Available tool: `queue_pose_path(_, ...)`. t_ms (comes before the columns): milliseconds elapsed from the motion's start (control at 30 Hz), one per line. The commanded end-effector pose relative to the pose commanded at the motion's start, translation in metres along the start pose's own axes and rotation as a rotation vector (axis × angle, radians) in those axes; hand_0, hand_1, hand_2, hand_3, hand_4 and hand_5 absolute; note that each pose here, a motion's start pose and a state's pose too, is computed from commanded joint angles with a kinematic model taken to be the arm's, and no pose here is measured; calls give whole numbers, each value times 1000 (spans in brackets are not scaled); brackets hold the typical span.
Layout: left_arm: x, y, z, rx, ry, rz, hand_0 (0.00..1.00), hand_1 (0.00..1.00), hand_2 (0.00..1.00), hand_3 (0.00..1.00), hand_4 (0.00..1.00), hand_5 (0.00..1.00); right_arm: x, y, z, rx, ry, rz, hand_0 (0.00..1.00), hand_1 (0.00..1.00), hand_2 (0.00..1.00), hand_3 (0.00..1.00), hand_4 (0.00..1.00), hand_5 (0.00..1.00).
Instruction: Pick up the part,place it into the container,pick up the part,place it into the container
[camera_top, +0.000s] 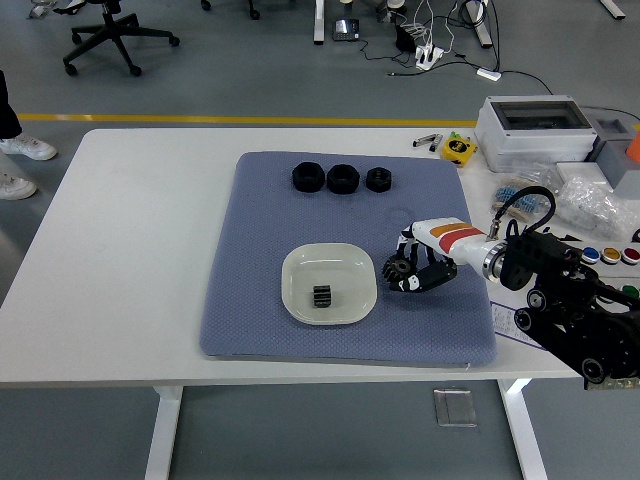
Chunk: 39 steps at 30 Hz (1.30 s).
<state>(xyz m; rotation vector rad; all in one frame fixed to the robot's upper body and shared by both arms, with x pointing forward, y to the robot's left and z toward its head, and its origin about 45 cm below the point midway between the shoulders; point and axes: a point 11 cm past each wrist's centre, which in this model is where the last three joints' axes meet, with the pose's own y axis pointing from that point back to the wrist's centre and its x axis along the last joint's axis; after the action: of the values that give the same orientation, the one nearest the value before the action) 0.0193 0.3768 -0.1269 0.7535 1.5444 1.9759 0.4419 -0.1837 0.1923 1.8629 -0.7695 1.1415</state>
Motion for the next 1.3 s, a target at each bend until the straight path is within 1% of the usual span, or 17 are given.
queue_pose_path(133,1,0,-1,1,1,2,920,916,937,723,682,789,13,-2,-20,52,10,38,121,240,390,442,787,476)
queue_pose_path(267,1,0,-1,1,1,2,920,916,937,723,682,789,22,-7,-38,92,18,62,121,240,390,442,787,476)
queue_pose_path(467,0,0,-1,0,1,1,920,915,938,723,682,788,26,-21,-66,141,19,79,120,237,389,443,781,473)
queue_pose_path(533,0,0,0,0,0,1,920,915,938,722,683,789,24,-30,-72,137,13,76,124,242,395,447,783,457)
queue_pose_path(600,0,0,0,-1,-1,1,920,915,938,722,683,789,21,-38,-73,109,14,64,124,242,395,447,783,457)
queue_pose_path(667,-1,0,1,-3,-1,0,920,915,938,722,683,789,18,-43,-72,83,25,55,124,242,395,447,783,457)
queue_pose_path(700,-2,0,1,-4,-1,0,920,915,938,721,682,788,16,-45,-71,71,33,53,126,256,428,467,904,435)
queue_pose_path(767,-2,0,2,-5,-2,0,920,915,938,721,682,788,16,-48,-72,58,53,59,126,256,428,467,904,435)
queue_pose_path(867,-2,0,2,-5,-4,0,920,915,938,721,682,788,16,-50,-76,56,91,55,126,256,428,467,904,435)
queue_pose_path(900,-2,0,2,-5,-5,0,920,915,938,720,682,788,15,-50,-77,58,102,47,179,318,493,532,998,505)
queue_pose_path(1067,-1,0,1,-1,-7,2,920,915,938,720,682,788,11,-49,-81,68,137,11,179,318,493,532,998,505)
queue_pose_path(1100,-1,0,1,-1,-8,3,921,915,938,719,681,787,10,-49,-81,68,139,6,220,362,553,602,998,552)
queue_pose_path(1267,1,0,0,2,-10,7,921,915,938,719,681,787,9,-49,-78,57,159,5,220,362,553,602,998,552)
queue_pose_path(1300,1,0,-1,3,-10,8,921,914,937,718,681,786,10,-49,-77,54,158,11,223,365,574,616,998,562)
